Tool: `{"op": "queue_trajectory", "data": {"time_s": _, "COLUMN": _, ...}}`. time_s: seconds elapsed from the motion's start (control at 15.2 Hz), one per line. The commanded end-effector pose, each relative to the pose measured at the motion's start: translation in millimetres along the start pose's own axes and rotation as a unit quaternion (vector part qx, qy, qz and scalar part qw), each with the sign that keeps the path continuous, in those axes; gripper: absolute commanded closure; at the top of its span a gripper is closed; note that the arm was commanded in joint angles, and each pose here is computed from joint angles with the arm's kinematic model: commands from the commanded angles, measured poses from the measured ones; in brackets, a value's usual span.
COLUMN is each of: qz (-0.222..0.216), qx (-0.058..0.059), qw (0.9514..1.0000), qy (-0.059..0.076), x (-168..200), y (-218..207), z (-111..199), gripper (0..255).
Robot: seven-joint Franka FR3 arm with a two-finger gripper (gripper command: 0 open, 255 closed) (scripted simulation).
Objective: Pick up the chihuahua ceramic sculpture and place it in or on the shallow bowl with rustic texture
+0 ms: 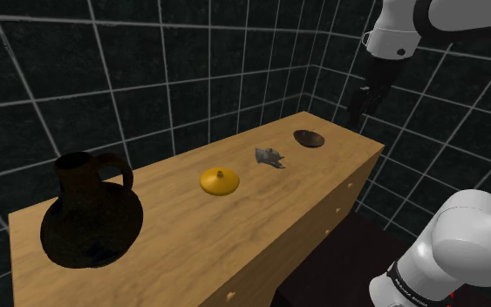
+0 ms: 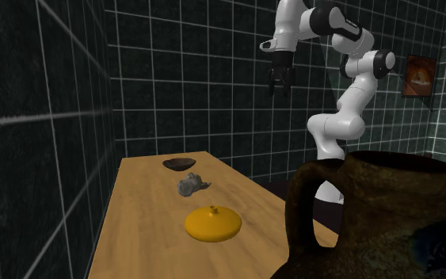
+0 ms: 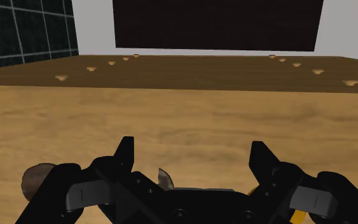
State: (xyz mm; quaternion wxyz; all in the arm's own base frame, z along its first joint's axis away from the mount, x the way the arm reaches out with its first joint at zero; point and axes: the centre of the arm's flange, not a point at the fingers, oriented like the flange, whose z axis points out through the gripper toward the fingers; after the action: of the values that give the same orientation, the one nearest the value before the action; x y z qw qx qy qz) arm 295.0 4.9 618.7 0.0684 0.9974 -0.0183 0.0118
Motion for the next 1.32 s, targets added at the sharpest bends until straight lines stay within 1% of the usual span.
{"op": "queue_trajectory", "data": {"time_s": 0.0, "qz": 0.000, "qx": 0.000, "qw": 1.0000, "qy": 0.000, "x": 0, "y": 0, "z": 0, "gripper": 0}}
{"op": "queue_trajectory", "data": {"time_s": 1.25, "qz": -0.044, "qx": -0.006, "qw": 0.9988, "qy": 0.023, "x": 146, "y": 16, "z": 198, "gripper": 0}}
